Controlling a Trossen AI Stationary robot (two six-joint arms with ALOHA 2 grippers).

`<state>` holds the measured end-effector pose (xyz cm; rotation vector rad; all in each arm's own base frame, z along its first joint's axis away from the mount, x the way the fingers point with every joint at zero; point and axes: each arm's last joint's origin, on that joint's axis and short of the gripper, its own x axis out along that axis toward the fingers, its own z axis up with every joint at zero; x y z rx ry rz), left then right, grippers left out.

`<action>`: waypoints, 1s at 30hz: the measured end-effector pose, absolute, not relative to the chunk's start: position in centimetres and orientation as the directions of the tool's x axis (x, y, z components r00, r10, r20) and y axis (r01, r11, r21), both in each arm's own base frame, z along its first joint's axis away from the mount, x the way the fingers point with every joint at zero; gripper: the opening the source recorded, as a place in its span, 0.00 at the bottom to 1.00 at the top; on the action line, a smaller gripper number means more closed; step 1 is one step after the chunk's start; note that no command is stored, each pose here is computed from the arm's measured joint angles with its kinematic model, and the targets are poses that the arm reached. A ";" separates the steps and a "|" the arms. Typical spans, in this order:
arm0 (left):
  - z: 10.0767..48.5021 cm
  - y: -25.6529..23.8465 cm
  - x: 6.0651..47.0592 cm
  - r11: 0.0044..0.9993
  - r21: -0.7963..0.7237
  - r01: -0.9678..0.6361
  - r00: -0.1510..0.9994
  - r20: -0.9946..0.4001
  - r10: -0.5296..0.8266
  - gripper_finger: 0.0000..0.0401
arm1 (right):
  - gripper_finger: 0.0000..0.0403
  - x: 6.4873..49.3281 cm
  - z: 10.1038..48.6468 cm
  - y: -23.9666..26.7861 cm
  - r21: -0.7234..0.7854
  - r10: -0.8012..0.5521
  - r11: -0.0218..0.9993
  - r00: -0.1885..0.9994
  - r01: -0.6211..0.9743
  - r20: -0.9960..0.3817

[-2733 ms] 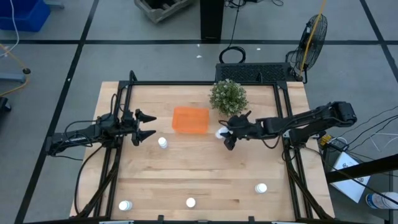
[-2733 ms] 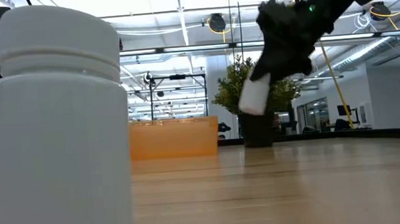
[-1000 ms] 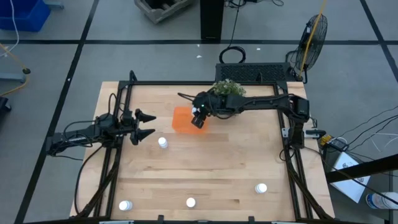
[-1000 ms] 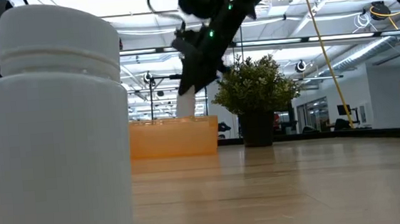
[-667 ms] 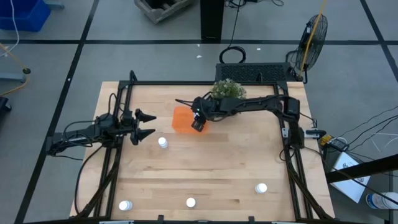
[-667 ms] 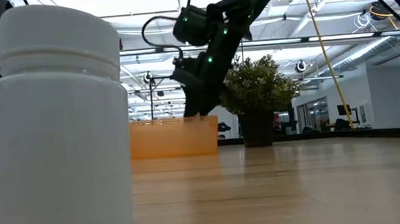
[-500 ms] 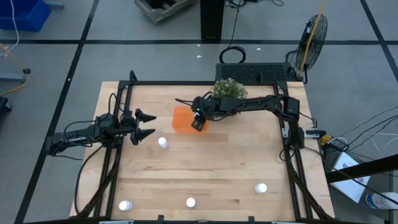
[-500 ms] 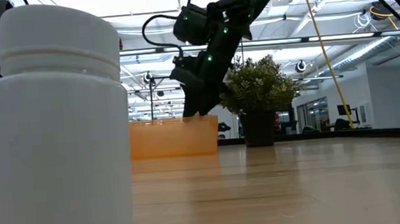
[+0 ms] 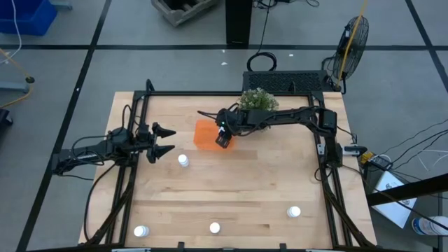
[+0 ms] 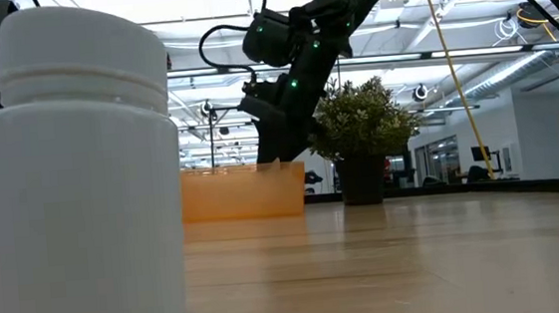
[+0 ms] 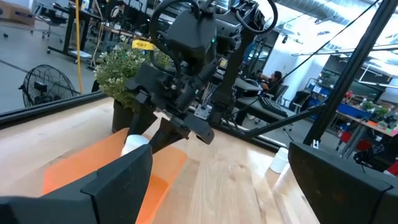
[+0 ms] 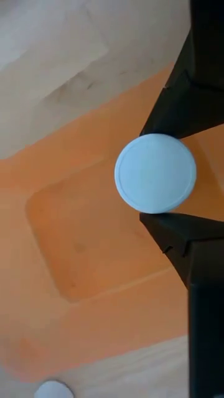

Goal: Pick and place pill bottles into a basket
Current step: Put the white pill bottle into the orange bin

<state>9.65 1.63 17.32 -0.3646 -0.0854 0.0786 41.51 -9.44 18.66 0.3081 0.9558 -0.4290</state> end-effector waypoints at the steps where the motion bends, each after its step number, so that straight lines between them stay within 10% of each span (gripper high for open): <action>1: 17.3 1.6 9.7 0.931 -0.359 -0.061 0.993 0.069 0.092 0.94 | 0.46 41.5 18.7 -9.4 0.067 -0.213 0.874 0.505 0.481 -0.837; 30: 17.3 1.6 9.7 0.932 -0.358 -0.061 0.993 0.069 0.092 0.94 | 0.57 41.8 19.0 -9.1 0.060 -0.215 0.890 0.532 0.452 -0.819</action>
